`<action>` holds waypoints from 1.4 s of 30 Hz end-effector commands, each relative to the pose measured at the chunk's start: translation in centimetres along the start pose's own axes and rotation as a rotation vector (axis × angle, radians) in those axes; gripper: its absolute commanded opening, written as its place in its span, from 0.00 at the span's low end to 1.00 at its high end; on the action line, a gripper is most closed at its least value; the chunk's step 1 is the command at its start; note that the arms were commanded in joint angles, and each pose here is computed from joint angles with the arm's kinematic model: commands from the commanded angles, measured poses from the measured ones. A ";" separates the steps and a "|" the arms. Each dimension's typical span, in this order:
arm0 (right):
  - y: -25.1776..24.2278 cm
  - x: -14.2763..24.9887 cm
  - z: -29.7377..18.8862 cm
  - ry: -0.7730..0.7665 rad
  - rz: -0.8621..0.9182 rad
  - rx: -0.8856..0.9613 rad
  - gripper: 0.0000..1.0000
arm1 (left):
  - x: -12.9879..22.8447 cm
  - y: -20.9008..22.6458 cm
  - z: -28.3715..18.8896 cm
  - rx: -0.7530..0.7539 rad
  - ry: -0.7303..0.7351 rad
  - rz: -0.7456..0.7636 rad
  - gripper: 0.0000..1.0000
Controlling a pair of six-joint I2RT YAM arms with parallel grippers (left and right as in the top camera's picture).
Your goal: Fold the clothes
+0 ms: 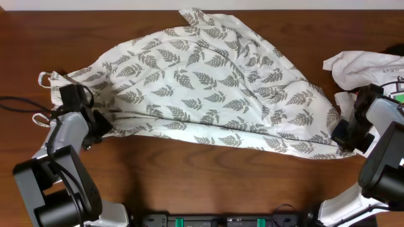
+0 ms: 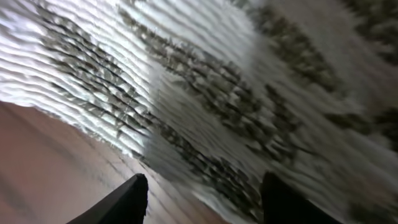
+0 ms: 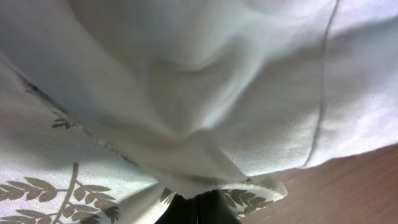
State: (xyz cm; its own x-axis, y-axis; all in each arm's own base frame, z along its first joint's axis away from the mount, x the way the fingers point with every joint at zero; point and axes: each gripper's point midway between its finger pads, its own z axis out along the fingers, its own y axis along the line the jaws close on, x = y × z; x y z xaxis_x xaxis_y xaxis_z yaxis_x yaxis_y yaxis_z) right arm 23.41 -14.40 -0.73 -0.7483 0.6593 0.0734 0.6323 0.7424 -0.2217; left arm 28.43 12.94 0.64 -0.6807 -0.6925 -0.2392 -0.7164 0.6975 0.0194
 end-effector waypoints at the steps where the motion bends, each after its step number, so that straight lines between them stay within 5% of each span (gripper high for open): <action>1: 0.1 1.9 2.5 0.095 -0.009 -0.004 0.01 | 1.0 1.1 0.9 -0.021 0.035 0.004 0.59; 13: 0.2 1.7 2.5 0.086 -0.011 -0.007 0.01 | 4.1 8.6 0.9 -0.184 0.194 -0.268 0.59; 25: 1.9 1.7 2.4 0.092 -0.061 -0.107 0.01 | 3.5 8.1 1.1 -0.129 0.181 -0.296 0.60; 30: 3.4 1.5 2.2 0.084 -0.106 -0.193 0.01 | 3.1 6.8 1.3 -0.054 0.182 -0.279 0.72; 42: 4.2 2.4 1.7 0.109 -0.139 -0.207 0.01 | 3.3 6.8 1.3 -0.057 0.186 -0.279 0.72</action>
State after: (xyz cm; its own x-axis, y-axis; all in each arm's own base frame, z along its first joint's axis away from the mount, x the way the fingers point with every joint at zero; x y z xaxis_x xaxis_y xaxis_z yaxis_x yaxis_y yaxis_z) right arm 24.72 -13.54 -0.76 -0.8031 0.5910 0.0755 0.5821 0.8053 -0.1122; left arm 22.37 16.16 -0.37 -0.4703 -0.8772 -0.0969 -0.8820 0.4710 0.0171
